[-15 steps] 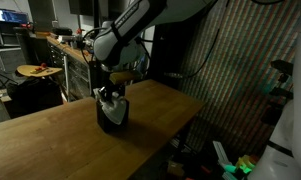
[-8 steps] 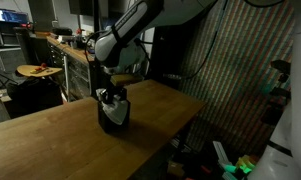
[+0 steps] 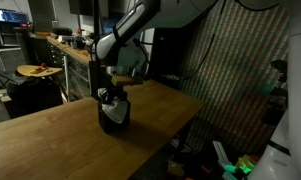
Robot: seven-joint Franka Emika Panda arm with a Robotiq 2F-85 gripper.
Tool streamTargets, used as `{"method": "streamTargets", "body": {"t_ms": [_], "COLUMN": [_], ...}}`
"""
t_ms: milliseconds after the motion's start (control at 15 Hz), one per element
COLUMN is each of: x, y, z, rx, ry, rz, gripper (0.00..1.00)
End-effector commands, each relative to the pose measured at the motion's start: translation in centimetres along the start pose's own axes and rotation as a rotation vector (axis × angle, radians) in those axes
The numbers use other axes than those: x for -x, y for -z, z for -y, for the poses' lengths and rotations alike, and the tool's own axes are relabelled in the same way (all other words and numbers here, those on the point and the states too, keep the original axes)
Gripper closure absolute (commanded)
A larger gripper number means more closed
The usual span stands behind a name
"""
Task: Pick up the cloth on the counter and put it in the box
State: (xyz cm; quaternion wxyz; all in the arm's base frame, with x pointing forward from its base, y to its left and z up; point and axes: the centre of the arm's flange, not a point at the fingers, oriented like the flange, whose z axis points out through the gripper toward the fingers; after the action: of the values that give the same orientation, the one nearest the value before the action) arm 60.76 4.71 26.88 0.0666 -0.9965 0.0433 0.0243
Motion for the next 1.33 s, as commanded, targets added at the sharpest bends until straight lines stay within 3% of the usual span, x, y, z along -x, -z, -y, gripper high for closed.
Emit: {"method": "streamTargets", "body": {"t_ms": [0,467,800,867,933,1067,1267], "x": [-0.1,-0.2,-0.1,0.0,0.1,0.4,1.3], "y": [-2.7,-5.3,-5.1,-4.7,-4.2,-2.9,-1.6], "z": [-0.7,-1.3,-1.4,-1.5,-1.5,-1.5,-1.4], "rx": [-0.056,-0.084,-0.072,-0.071,-0.067,-0.054,-0.049], "ry": [-0.010,-0.014,0.000,-0.001,-0.003,0.000,0.009], "rz": [0.046,0.068,0.065,0.059,0.051,0.032,0.023], "gripper": [0.98,0.98,0.98,0.95,0.71,0.70,0.48]}}
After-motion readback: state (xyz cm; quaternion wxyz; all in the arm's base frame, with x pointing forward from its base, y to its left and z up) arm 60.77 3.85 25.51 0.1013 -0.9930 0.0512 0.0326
